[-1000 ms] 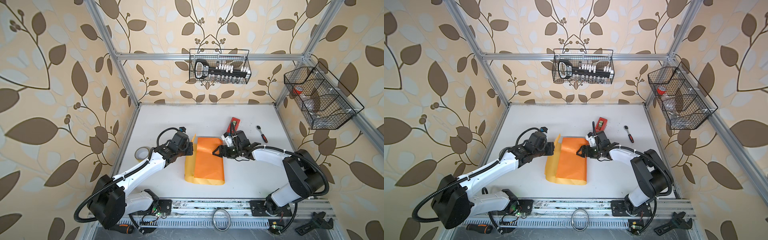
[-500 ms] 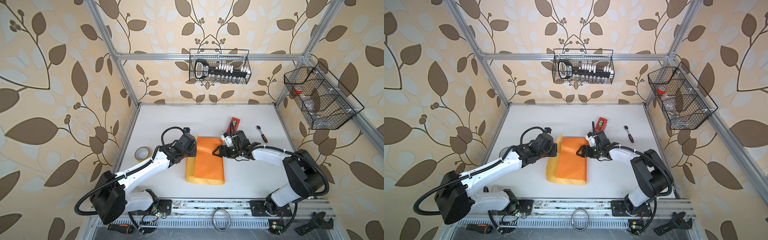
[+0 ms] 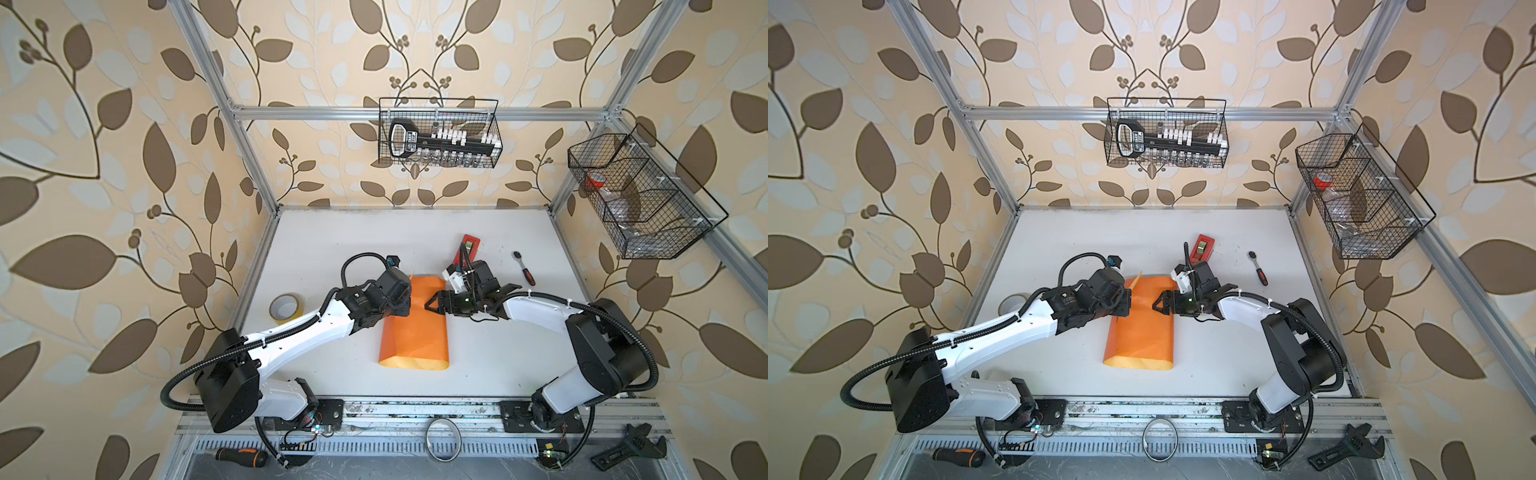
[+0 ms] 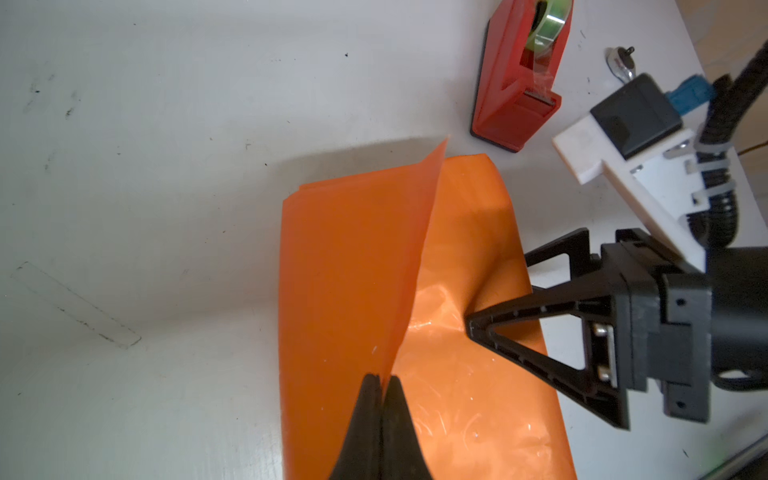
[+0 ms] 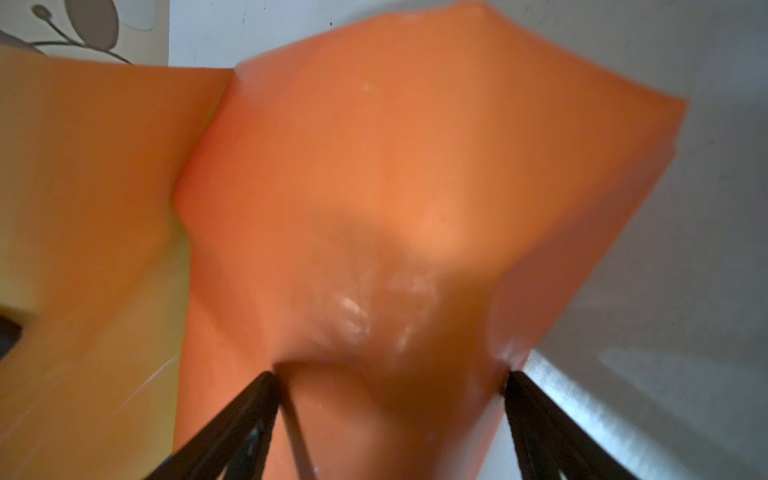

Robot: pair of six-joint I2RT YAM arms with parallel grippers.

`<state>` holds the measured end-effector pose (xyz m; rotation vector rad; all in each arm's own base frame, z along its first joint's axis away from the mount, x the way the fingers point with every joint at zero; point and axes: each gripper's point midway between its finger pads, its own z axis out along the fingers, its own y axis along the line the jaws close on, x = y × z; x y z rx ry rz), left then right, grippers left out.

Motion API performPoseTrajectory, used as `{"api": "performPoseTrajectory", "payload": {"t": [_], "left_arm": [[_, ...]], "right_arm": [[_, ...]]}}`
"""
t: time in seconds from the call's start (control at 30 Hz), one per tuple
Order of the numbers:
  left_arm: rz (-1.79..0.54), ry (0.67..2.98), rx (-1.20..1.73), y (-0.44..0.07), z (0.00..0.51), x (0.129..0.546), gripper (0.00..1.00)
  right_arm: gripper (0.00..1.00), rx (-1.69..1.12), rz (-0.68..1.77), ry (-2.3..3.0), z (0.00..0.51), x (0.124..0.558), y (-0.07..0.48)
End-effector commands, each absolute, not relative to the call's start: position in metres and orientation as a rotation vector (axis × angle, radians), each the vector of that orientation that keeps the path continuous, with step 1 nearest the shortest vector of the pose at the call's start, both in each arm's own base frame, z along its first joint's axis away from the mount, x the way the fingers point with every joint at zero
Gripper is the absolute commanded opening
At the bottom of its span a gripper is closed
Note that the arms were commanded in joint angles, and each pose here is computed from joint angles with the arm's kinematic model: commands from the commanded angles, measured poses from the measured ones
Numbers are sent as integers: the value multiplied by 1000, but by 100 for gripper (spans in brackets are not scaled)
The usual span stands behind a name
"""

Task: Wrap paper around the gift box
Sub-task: 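Fold the lifted paper over the box top toward the right gripper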

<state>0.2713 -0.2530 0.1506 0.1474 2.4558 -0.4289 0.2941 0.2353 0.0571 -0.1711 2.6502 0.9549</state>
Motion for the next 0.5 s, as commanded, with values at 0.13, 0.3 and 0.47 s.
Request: {"api": "performPoseTrajectory", "payload": {"t": [0.13, 0.3, 0.47], "left_arm": [[-436, 2476, 128, -275, 154, 274, 0], [-491, 2523, 105, -290, 141, 272, 0], [-522, 2547, 88, -298, 138, 272, 0]], "right_arm": [[86, -151, 734, 2867, 9, 263, 207], [86, -149, 742, 2863, 10, 263, 208], [86, -145, 757, 2861, 10, 263, 210]]}}
